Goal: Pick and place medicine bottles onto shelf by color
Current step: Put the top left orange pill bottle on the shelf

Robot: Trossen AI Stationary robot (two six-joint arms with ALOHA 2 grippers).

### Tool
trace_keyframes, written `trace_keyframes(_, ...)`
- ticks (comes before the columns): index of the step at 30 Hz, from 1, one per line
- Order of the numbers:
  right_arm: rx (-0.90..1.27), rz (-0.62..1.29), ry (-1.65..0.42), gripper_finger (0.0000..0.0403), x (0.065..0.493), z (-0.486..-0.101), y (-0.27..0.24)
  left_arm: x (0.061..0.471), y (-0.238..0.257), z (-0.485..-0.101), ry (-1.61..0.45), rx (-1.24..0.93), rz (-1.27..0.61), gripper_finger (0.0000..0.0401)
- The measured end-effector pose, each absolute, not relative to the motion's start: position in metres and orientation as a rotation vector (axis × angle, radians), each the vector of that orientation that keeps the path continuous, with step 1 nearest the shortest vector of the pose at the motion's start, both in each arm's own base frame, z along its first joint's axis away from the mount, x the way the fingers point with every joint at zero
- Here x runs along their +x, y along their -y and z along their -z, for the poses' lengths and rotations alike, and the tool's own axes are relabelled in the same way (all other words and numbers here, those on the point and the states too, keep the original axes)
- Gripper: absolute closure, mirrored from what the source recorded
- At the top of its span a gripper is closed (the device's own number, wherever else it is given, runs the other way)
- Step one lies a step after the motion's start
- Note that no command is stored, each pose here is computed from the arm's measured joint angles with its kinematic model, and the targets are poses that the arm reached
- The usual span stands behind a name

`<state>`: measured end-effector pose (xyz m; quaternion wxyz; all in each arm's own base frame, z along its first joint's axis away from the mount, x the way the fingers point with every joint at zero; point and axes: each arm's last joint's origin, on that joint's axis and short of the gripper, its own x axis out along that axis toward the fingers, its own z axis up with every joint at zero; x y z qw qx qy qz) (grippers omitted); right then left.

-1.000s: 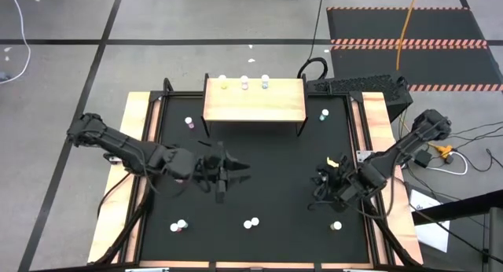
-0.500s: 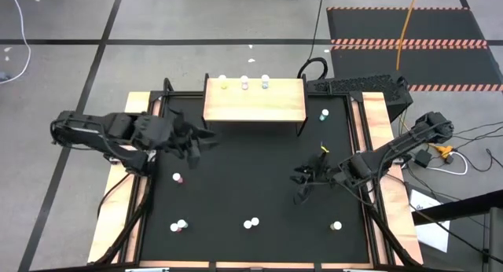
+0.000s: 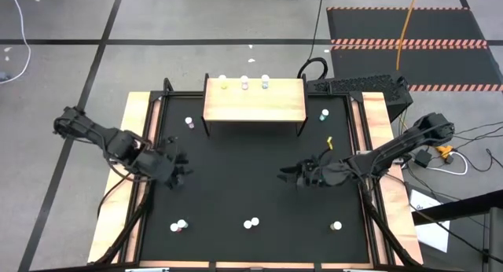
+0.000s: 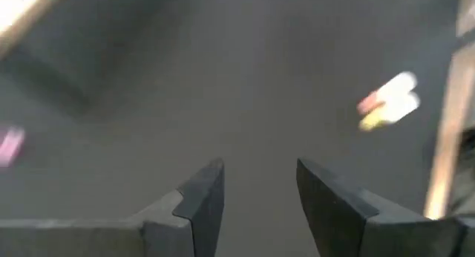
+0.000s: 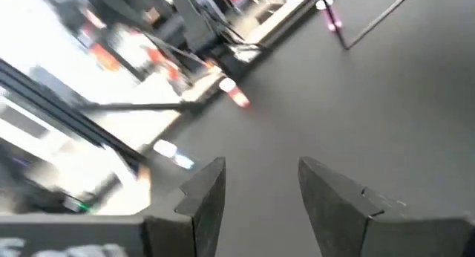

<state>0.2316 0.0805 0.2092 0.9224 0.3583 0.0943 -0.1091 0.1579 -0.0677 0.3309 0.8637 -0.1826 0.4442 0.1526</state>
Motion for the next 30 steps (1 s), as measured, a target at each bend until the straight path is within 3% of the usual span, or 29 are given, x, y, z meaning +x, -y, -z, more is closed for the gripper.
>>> trace_keyframes(7,0.764,0.208,-0.126,0.0239,0.227,-0.205,-0.079,0.129,0.07,-0.288,-1.161,-0.566,-0.617,0.0231)
trace_keyframes(12,0.759,0.223,-0.097,0.0239,0.23,-0.207,-0.073,0.131,0.072,-0.242,-1.205,-0.643,-0.64,0.0228)
trace_keyframes(16,0.777,0.222,-0.06,0.0239,0.232,-0.211,-0.069,0.132,0.065,-0.216,-1.253,-0.726,-0.698,0.0199)
trace_keyframes(24,0.788,0.216,-0.043,0.0239,0.232,-0.212,-0.069,0.132,0.05,-0.204,-1.299,-0.729,-0.752,0.0119)
trace_keyframes(30,0.801,0.207,-0.021,0.0239,0.232,-0.215,-0.069,0.134,0.048,-0.195,-1.299,-0.73,-0.727,0.0116)
